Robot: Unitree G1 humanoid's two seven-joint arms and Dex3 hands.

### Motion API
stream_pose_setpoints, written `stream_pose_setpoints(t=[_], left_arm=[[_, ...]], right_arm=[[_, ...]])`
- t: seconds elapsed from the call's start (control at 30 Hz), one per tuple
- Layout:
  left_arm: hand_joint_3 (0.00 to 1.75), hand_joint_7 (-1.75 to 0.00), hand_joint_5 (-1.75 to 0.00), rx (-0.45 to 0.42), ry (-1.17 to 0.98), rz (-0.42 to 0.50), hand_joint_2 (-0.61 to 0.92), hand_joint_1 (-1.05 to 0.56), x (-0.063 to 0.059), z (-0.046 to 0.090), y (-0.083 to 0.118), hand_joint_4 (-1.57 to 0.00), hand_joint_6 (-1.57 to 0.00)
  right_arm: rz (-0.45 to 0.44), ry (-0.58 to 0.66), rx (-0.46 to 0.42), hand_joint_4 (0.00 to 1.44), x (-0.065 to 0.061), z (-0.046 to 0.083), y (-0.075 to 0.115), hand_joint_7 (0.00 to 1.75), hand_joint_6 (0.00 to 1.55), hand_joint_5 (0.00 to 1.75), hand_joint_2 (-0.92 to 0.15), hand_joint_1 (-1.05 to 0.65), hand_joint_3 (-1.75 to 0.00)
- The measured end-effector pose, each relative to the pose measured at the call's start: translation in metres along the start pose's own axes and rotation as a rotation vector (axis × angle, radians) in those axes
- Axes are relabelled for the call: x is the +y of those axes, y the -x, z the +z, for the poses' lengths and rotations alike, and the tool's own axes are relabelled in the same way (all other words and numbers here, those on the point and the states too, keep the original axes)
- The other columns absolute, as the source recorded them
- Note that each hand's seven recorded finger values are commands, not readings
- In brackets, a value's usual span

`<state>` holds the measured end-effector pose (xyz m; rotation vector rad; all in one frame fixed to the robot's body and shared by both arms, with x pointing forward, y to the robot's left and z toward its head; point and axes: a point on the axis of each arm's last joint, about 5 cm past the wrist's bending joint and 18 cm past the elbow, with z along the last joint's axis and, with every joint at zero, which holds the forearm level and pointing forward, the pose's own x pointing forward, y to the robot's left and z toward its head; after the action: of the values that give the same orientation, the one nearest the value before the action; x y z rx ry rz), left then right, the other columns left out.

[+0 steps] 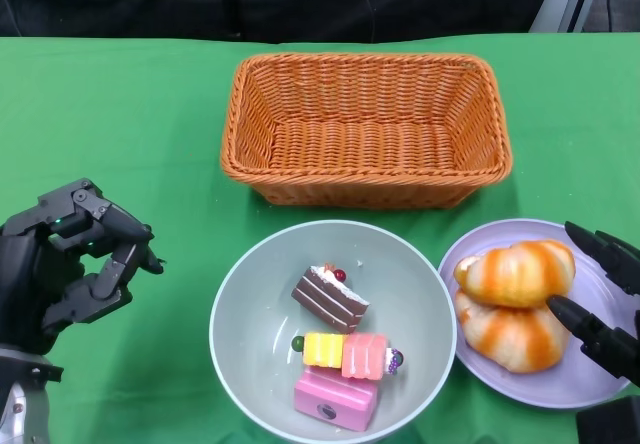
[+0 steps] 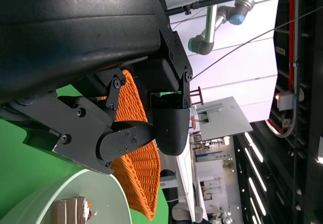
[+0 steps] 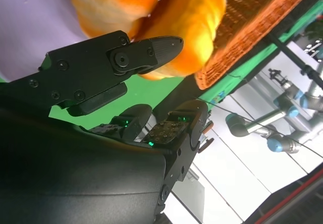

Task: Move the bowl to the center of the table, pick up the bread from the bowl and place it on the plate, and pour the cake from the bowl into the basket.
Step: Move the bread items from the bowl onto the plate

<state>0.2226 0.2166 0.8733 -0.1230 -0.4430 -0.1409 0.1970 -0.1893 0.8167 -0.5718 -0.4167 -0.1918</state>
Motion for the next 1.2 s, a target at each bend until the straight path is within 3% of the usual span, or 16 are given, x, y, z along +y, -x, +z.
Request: stream_pose_setpoints(t=[0.17,0.3,0.43,0.5,0.53,0.6,0.63,0.7,0.93,1.2], left_arm=[[0.74,-1.07,-1.37,-0.001,-0.001,0.001,0.72,-0.11,0.0,0.0,0.0,-0.88,-0.91],[0.73,-1.07,-1.38,-0.002,-0.005,0.0,0.72,-0.11,0.001,0.0,-0.001,-0.88,-0.91],[0.72,-1.08,-1.38,-0.004,-0.011,0.002,0.73,-0.11,0.001,-0.001,0.0,-0.87,-0.91],[0.72,-1.08,-1.38,-0.004,-0.01,0.003,0.74,-0.1,0.001,-0.001,0.0,-0.87,-0.91],[0.72,-1.08,-1.38,-0.003,-0.01,0.002,0.74,-0.1,0.001,-0.001,0.0,-0.88,-0.91],[0.72,-1.07,-1.38,-0.003,-0.011,0.003,0.74,-0.1,0.001,-0.001,0.0,-0.88,-0.91],[0.72,-1.08,-1.38,-0.002,-0.011,0.002,0.74,-0.11,0.001,-0.001,0.0,-0.88,-0.91],[0.72,-1.08,-1.38,0.0,-0.013,-0.001,0.73,-0.11,0.001,-0.001,0.0,-0.88,-0.91],[0.74,-1.1,-1.39,0.007,-0.006,-0.015,0.73,-0.09,0.001,-0.003,0.002,-0.87,-0.89],[0.74,-1.09,-1.39,0.014,-0.001,-0.04,0.72,-0.11,0.0,-0.003,0.002,-0.87,-0.9]], right_arm=[[-0.009,-0.062,-0.004,0.38,-0.006,0.003,0.001,0.02,0.59,0.33,-0.88,-0.47,-0.25],[-0.053,-0.216,0.0,0.51,-0.008,0.012,-0.004,0.05,0.7,0.39,-0.78,-0.45,-0.4],[-0.058,-0.373,-0.009,0.72,-0.012,0.022,-0.01,0.1,0.88,0.63,-0.62,-0.32,-0.72],[-0.06,-0.441,-0.008,0.76,-0.016,0.025,-0.016,0.14,0.94,0.79,-0.59,-0.21,-0.82],[-0.059,-0.476,-0.002,0.73,-0.019,0.025,-0.019,0.21,0.94,0.94,-0.59,-0.18,-0.83],[-0.041,-0.553,0.019,0.73,-0.024,0.027,-0.024,0.72,0.79,1.23,-0.65,-0.13,-0.8],[-0.028,-0.601,0.028,0.73,-0.025,0.029,-0.027,0.89,0.74,1.32,-0.68,-0.11,-0.76],[-0.005,-0.688,0.036,0.73,-0.029,0.032,-0.03,1.06,0.7,1.42,-0.73,-0.08,-0.72],[0.099,-0.768,0.036,0.7,-0.039,0.035,-0.036,1.18,0.69,1.51,-0.63,-0.07,-0.85],[0.189,-0.855,0.047,0.72,-0.033,0.04,-0.036,1.24,0.69,1.58,-0.52,-0.05,-1.0]])
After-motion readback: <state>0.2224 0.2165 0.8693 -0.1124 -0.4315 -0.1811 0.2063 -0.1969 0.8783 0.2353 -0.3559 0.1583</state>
